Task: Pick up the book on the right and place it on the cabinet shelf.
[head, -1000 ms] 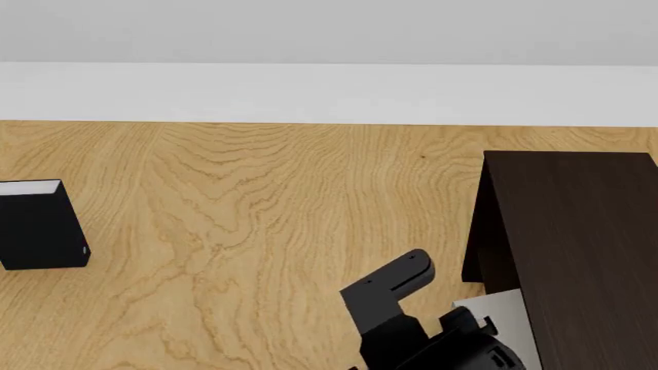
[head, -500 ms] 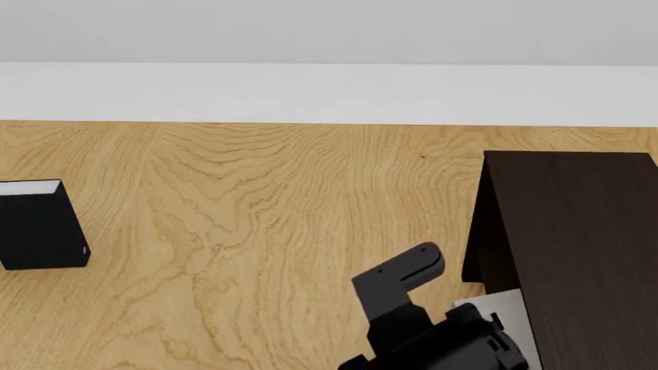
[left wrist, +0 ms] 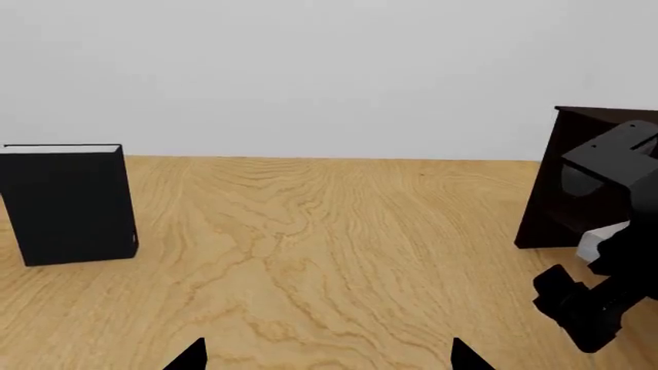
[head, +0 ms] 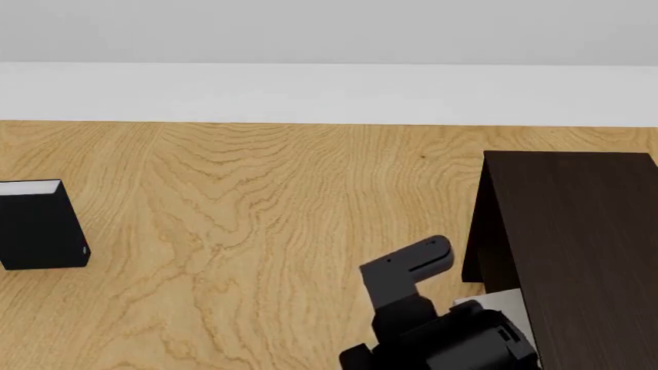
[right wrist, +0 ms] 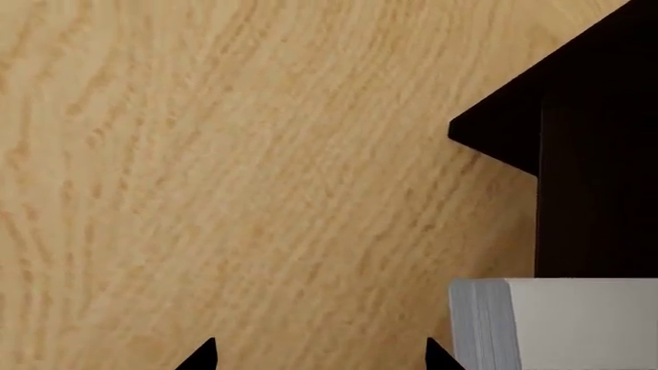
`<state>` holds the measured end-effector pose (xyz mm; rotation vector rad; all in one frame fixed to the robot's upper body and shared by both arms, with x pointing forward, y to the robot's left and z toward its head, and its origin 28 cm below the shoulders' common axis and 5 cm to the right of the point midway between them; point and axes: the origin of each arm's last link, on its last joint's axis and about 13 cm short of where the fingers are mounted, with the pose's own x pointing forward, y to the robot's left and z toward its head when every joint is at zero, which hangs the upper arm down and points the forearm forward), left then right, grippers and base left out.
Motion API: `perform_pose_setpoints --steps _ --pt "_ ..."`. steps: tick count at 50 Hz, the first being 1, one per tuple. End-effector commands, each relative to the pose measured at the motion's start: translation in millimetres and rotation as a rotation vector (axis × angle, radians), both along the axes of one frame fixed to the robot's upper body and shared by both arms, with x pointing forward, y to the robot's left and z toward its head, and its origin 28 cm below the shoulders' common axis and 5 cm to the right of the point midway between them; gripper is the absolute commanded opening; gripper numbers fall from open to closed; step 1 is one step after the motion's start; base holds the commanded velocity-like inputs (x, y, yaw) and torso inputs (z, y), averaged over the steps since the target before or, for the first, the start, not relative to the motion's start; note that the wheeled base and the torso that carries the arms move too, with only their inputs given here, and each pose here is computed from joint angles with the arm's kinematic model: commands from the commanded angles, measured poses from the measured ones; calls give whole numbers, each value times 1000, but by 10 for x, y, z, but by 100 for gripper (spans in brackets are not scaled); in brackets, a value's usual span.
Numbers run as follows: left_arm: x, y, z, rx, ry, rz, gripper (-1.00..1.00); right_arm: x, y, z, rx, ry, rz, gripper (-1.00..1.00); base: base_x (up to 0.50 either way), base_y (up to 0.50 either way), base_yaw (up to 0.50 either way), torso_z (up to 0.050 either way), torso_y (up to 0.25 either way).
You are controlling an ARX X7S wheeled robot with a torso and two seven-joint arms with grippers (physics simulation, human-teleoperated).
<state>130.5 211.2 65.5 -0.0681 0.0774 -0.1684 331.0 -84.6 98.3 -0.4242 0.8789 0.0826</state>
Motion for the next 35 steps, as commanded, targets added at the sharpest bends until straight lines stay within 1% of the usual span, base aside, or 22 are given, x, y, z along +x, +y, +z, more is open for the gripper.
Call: perform_pose_setpoints --steps 1,12,18,24,25,35 --pt "3 -3 14 -7 -9 0 100 46 -174 21 -160 -66 -83 100 0 0 -6 0 0" --pt "3 2 5 -7 -9 1 100 63 -189 23 -181 -78 -101 100 0 -1 -3 0 0" --pt "4 1 3 -10 -9 1 100 65 -219 21 -218 -92 -117 100 2 -1 -3 0 0" --pt "4 2 3 -12 -10 0 100 59 -219 16 -236 -100 -120 100 0 -1 -3 0 0" --pt "3 3 0 -11 -10 0 100 60 -220 19 -254 -105 -116 100 0 -4 0 0 0" --pt "-1 5 3 -13 -11 1 100 65 -252 -2 -274 -104 -127 100 1 -1 -4 0 0"
